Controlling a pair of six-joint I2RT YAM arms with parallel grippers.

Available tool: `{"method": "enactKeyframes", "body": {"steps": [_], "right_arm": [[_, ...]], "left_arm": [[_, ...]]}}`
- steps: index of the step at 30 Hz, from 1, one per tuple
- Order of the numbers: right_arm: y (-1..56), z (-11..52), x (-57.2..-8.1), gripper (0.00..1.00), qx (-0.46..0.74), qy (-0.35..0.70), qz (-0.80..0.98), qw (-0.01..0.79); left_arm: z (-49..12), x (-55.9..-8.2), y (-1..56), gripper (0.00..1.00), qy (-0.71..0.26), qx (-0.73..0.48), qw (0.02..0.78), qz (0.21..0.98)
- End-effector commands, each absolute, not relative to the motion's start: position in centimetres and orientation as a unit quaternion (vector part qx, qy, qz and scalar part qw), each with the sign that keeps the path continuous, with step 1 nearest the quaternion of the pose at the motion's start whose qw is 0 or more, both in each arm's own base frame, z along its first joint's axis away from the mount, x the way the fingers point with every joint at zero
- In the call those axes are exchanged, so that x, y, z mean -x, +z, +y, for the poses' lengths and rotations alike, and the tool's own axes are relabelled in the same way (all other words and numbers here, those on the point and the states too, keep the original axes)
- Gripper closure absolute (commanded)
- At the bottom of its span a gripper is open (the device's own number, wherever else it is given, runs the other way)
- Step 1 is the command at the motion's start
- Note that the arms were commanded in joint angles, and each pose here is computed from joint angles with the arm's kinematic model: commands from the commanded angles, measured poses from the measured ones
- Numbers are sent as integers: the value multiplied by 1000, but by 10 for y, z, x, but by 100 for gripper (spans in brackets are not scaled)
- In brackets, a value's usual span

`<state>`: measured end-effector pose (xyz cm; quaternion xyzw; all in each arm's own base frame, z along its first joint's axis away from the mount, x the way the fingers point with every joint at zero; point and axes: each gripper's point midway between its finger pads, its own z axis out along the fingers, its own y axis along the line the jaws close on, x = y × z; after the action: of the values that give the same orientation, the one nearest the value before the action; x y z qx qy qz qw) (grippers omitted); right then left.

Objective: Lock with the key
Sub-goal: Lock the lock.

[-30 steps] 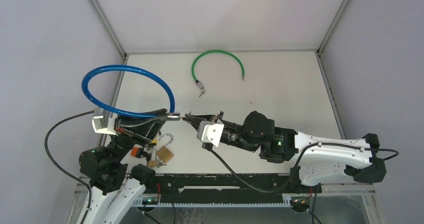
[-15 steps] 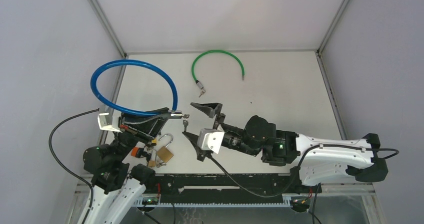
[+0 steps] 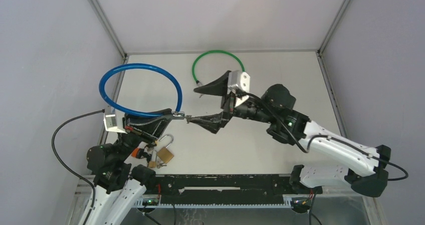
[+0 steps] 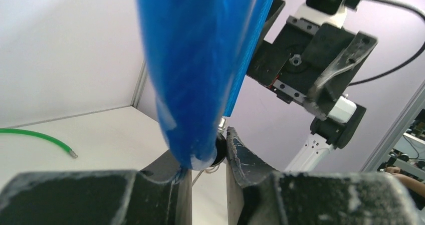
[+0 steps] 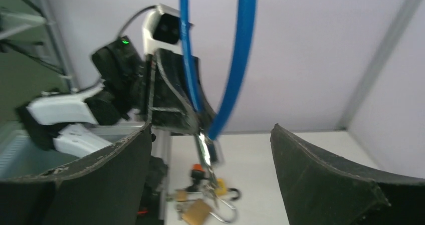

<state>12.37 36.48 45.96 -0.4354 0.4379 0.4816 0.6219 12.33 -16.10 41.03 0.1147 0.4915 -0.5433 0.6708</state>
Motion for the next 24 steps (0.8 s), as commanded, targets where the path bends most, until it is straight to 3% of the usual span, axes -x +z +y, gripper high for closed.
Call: {"method": "enactKeyframes", "body": {"steps": [1, 4, 6, 10, 11, 22, 23, 24], "right_arm": [[503, 385, -98, 9, 399, 605, 405, 557], [501, 406, -109, 15, 396, 608, 424, 542], [500, 413, -113, 35, 396, 611, 428, 536], [509, 410, -118, 95, 384, 611, 422, 549], [514, 406, -118, 100, 380, 608, 418, 558], [550, 371, -110, 100, 368, 588, 380, 612], [548, 371, -109, 98, 376, 587, 378, 609], [543, 373, -107, 78, 388, 584, 377, 606]], "left_arm": [[-161, -121, 413, 100, -532, -135, 690, 471], [-162, -121, 411, 100, -532, -141, 689, 472], [-163, -119, 410, 100, -530, -148, 689, 471], [-163, -117, 404, 100, -529, -154, 688, 473], [-164, -119, 401, 100, -527, -154, 686, 478], [-169, -131, 373, 100, -510, -159, 677, 506], [-168, -132, 373, 100, -510, -159, 677, 506], [-168, -131, 375, 100, -510, -158, 680, 503]]}}
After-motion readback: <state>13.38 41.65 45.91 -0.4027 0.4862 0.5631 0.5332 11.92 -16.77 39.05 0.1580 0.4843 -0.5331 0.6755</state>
